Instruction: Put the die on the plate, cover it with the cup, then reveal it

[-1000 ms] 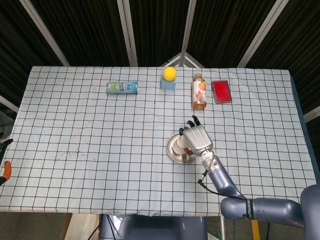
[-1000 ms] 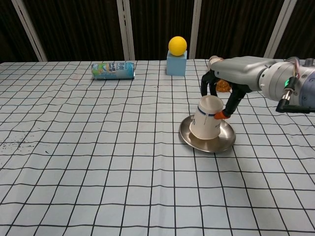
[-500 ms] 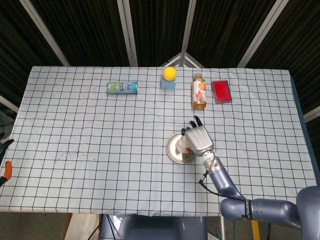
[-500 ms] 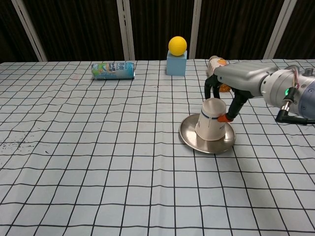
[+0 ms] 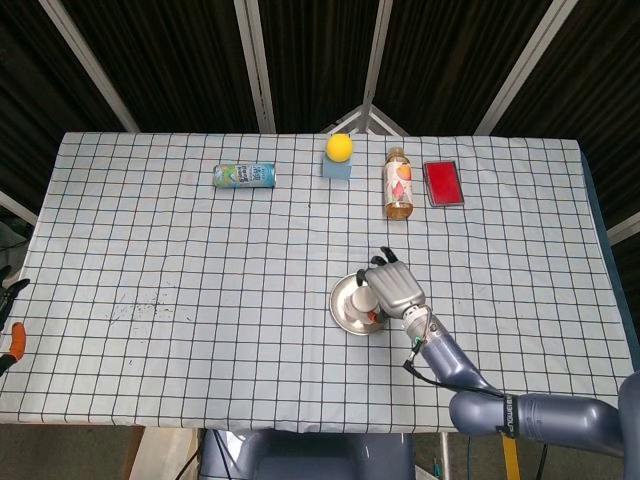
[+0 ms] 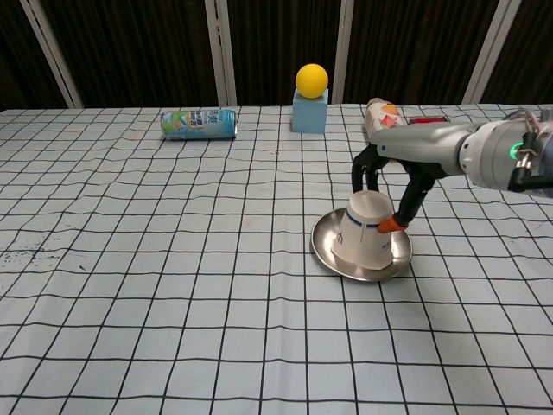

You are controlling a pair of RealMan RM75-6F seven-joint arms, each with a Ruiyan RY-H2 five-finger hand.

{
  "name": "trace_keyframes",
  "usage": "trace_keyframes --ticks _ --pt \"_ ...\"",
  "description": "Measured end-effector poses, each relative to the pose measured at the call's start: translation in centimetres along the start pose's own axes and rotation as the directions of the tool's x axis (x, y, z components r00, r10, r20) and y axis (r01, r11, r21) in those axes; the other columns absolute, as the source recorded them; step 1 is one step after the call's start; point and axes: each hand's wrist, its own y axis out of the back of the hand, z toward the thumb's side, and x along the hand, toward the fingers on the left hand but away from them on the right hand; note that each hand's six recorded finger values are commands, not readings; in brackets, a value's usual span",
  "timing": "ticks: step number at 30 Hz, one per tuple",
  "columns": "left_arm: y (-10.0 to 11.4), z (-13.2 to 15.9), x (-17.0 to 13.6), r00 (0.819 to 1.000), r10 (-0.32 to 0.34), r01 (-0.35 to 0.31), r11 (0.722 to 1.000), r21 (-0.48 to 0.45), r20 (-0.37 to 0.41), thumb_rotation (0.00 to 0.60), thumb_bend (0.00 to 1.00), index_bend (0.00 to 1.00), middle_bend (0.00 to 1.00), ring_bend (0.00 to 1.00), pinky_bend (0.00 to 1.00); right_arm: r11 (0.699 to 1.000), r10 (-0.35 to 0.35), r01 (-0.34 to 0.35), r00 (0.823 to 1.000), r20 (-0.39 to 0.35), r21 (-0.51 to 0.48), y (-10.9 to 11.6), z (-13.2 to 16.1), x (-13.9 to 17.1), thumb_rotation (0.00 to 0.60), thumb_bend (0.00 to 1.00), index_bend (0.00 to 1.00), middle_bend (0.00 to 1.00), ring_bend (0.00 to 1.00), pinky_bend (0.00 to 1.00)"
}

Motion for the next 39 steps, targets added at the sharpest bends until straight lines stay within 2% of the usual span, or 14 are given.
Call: trace_keyframes --ticks 3,7,14,23,26,33,39 --pt "0.1 0.0 0.0 1.000 0.002 -0.002 1.000 -0.001 0.000 0.600 0.84 0.14 0.00 0.00 0.00 1.000 0.024 -0.024 1.000 -0.019 -0.015 0.3 0.5 0.1 0.600 0.49 0.65 0.46 0.19 0.00" --pt "0.1 -0.1 -0.1 1.000 0.002 -0.002 1.000 -0.002 0.000 0.600 0.84 0.14 0.00 0.00 0.00 0.998 0.021 -0.023 0.999 -0.027 -0.062 0.6 0.8 -0.1 0.600 0.49 0.65 0.46 0.19 0.00" --pt "0.1 0.0 0.0 1.000 0.002 -0.002 1.000 0.000 0.000 0.600 0.84 0.14 0.00 0.00 0.00 0.990 -0.012 0.005 0.999 -0.045 -0.144 0.6 1.1 -0.7 0.600 0.49 0.65 0.46 0.19 0.00" --pt "0.0 0.0 0.0 1.000 -0.002 0.002 1.000 0.004 0.000 0.600 0.84 0.14 0.00 0.00 0.00 0.977 -0.060 0.042 0.995 -0.079 -0.209 -0.5 1.4 -1.8 0.600 0.49 0.66 0.46 0.19 0.00" --pt "0.0 -0.1 0.0 1.000 0.000 0.000 1.000 0.004 -0.002 0.600 0.84 0.14 0.00 0.00 0.00 0.972 -0.091 0.069 0.992 -0.086 -0.225 -0.7 1.3 -2.2 0.600 0.49 0.66 0.46 0.19 0.00" --pt "-0.1 -0.1 0.1 1.000 -0.001 0.001 1.000 0.004 -0.002 0.600 0.84 0.14 0.00 0.00 0.00 0.962 -0.199 0.181 0.977 -0.074 -0.205 -0.8 0.3 -3.2 0.600 0.49 0.66 0.46 0.19 0.00" --pt "-0.1 -0.1 0.1 1.000 -0.003 0.003 1.000 0.008 -0.004 0.600 0.84 0.14 0.00 0.00 0.00 0.962 -0.234 0.222 0.970 -0.065 -0.157 -1.3 -0.6 -3.3 0.600 0.49 0.70 0.46 0.20 0.00"
